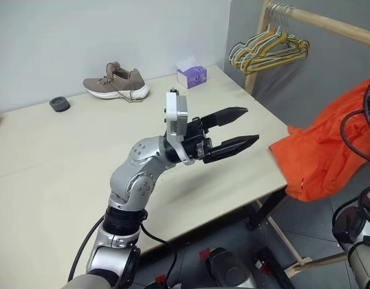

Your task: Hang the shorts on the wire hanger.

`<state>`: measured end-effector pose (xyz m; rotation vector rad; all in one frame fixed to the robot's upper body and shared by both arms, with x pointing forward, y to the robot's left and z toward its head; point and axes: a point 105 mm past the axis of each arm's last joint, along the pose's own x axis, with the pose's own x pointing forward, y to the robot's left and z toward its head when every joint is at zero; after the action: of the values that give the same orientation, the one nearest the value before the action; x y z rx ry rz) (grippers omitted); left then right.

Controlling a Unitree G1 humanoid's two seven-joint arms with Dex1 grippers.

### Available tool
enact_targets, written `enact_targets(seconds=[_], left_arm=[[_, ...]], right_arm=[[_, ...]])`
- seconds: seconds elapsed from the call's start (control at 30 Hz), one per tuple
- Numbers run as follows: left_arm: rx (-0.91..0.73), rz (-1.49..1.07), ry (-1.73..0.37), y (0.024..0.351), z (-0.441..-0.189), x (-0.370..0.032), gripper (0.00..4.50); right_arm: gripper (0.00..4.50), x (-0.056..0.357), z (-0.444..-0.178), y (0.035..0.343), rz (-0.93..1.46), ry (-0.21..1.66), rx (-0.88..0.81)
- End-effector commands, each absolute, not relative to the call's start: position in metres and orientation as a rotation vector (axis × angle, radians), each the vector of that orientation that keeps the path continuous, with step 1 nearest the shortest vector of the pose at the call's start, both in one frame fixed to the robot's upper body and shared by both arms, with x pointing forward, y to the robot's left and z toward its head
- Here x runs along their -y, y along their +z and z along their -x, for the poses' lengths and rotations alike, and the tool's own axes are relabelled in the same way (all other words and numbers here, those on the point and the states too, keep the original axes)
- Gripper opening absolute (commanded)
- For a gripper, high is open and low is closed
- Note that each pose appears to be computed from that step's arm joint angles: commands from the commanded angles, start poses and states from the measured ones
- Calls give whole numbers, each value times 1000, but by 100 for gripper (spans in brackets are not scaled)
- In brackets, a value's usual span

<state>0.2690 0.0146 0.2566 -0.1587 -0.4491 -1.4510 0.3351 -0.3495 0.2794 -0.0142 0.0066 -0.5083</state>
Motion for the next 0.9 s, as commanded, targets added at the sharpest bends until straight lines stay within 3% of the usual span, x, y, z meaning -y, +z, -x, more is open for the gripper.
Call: enact_targets(seconds=[0.03, 0.13, 0.23, 0.33, 0.4, 0.47, 0.6, 0.77, 0.9], left_arm=[[484, 134, -1376, 261, -275, -24, 339], [481, 119, -1280, 261, -285, -33, 339], [470, 85, -1116, 258, -300, -54, 339], [452, 8, -830, 252, -325, -88, 339], [350, -75, -487, 232, -352, -137, 339], [260, -167, -239, 214, -361, -176, 339], [100, -258, 6, 181, -355, -224, 339], [43, -257, 244, 155, -327, -278, 339], [47, -253, 244, 156, -324, -282, 339]], right_arm=[[446, 324, -331, 323, 217, -449, 216], [446, 298, -337, 340, 276, -340, 339], [446, 250, -353, 340, 286, -99, 411], [446, 207, -366, 316, 315, 125, 391], [446, 173, -373, 289, 279, 285, 381], [446, 150, -377, 265, 270, 384, 361], [446, 124, -382, 232, 242, 472, 344], [446, 89, -390, 171, 135, 595, 230], [446, 76, -399, 157, 91, 603, 197]])
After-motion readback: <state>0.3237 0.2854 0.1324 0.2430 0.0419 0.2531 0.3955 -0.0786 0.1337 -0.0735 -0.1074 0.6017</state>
